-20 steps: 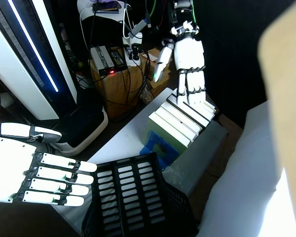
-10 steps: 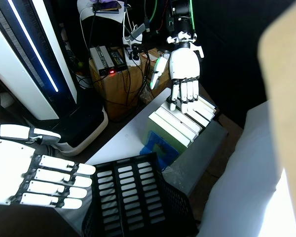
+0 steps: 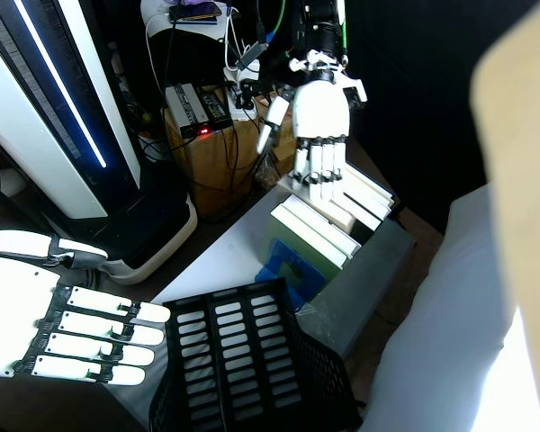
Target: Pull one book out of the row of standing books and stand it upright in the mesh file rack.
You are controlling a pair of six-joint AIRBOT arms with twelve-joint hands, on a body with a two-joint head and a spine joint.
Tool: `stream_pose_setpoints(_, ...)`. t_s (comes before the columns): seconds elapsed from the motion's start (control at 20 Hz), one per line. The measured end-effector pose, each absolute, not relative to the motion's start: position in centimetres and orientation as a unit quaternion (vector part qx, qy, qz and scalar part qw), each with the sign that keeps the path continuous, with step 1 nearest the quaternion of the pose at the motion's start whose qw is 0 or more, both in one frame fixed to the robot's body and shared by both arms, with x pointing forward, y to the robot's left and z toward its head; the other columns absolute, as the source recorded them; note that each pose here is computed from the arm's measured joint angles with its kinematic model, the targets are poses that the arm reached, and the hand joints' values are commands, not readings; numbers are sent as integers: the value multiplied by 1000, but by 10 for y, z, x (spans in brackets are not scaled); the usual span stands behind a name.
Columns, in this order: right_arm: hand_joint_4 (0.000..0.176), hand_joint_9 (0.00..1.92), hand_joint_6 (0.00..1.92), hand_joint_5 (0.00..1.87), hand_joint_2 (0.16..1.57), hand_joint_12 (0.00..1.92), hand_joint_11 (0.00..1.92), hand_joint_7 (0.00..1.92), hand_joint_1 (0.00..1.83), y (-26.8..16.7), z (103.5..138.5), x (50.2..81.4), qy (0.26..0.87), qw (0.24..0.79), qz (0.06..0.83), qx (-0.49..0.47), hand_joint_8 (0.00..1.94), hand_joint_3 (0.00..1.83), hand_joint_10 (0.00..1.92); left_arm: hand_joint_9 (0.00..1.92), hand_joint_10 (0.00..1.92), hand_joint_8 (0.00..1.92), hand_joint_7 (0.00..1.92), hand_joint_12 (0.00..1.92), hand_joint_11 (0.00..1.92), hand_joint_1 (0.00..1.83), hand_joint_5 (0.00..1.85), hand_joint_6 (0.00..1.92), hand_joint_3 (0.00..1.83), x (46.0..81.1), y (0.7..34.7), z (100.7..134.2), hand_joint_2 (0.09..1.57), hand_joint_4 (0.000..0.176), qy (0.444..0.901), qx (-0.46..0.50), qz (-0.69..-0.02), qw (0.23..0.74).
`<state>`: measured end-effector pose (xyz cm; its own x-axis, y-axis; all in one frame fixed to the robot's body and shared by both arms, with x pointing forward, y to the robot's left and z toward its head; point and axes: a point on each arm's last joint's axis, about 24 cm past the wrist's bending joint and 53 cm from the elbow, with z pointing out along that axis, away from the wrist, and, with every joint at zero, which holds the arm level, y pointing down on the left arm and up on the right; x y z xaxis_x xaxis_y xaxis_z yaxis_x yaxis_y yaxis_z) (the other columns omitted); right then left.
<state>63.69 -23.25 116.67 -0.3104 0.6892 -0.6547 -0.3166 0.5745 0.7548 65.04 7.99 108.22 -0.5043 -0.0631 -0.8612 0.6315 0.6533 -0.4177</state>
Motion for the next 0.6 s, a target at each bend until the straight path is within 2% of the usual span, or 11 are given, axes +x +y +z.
stream_pose_setpoints(0.45,0,0,2,5,1270,0,0,0,348,-235,1166,636,677,571,441,147,0,3,0,0,0,2,32,0,0,2,803,11,3,618,81,1062,1197,1,792,181,-398,425)
stream_pose_setpoints(0.5,0,0,2,6,1270,0,0,0,348,-235,1166,636,676,571,441,147,0,3,0,0,0,0,6,0,0,0,773,1,3,616,81,1062,1198,10,793,179,-400,423)
stream_pose_setpoints(0.55,0,0,2,5,1272,0,0,0,349,-235,1166,636,676,572,441,146,0,4,0,0,0,0,0,0,0,26,744,0,4,613,80,1061,1201,10,793,181,-401,421)
stream_pose_setpoints(0.6,0,0,2,4,1277,0,0,0,358,-236,1165,636,677,571,440,148,0,6,0,0,0,0,0,0,0,50,717,0,3,611,80,1060,1201,22,793,182,-404,418)
